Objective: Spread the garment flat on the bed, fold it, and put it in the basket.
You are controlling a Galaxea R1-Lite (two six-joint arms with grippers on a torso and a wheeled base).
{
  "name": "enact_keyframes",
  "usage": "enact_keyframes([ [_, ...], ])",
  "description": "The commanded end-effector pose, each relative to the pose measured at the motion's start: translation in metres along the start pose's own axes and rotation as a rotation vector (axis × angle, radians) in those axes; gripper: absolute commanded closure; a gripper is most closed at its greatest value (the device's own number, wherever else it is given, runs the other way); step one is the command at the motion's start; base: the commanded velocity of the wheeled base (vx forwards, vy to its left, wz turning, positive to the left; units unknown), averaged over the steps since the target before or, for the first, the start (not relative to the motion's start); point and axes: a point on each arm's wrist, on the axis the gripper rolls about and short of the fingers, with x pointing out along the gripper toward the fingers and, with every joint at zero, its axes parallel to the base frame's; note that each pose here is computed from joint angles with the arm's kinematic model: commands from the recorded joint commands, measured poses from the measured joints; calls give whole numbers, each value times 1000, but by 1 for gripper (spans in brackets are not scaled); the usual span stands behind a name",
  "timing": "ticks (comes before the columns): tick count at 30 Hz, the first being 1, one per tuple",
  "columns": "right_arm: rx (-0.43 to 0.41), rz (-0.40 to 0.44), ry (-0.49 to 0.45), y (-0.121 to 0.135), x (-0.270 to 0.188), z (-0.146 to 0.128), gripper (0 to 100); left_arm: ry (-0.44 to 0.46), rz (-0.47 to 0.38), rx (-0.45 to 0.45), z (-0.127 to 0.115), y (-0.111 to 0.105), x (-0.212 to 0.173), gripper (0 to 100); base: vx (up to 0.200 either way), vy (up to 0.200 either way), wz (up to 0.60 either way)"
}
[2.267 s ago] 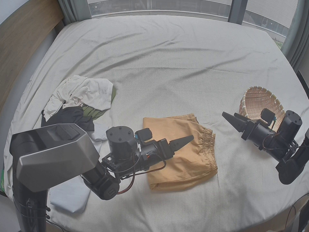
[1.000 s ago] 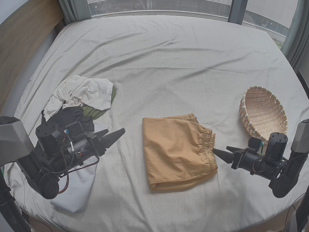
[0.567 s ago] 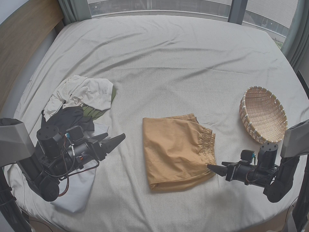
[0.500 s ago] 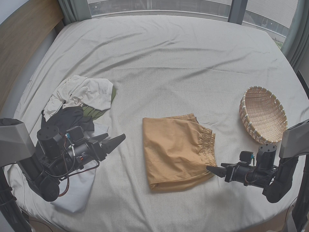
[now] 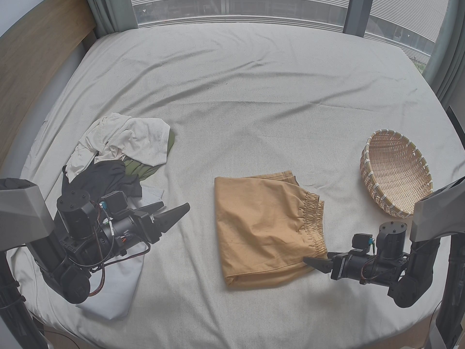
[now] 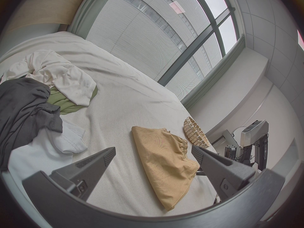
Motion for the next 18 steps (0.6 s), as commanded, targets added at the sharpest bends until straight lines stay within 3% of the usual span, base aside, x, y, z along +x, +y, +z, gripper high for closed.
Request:
enact_keyframes([
  [1, -2, 7, 8, 0, 6, -2, 0, 0, 0, 0, 0, 0, 0, 0, 0, 0, 0],
  [18, -30, 44, -21, 5, 18, 4, 0, 6, -6, 3, -1, -3, -1, 0, 0, 0, 0],
])
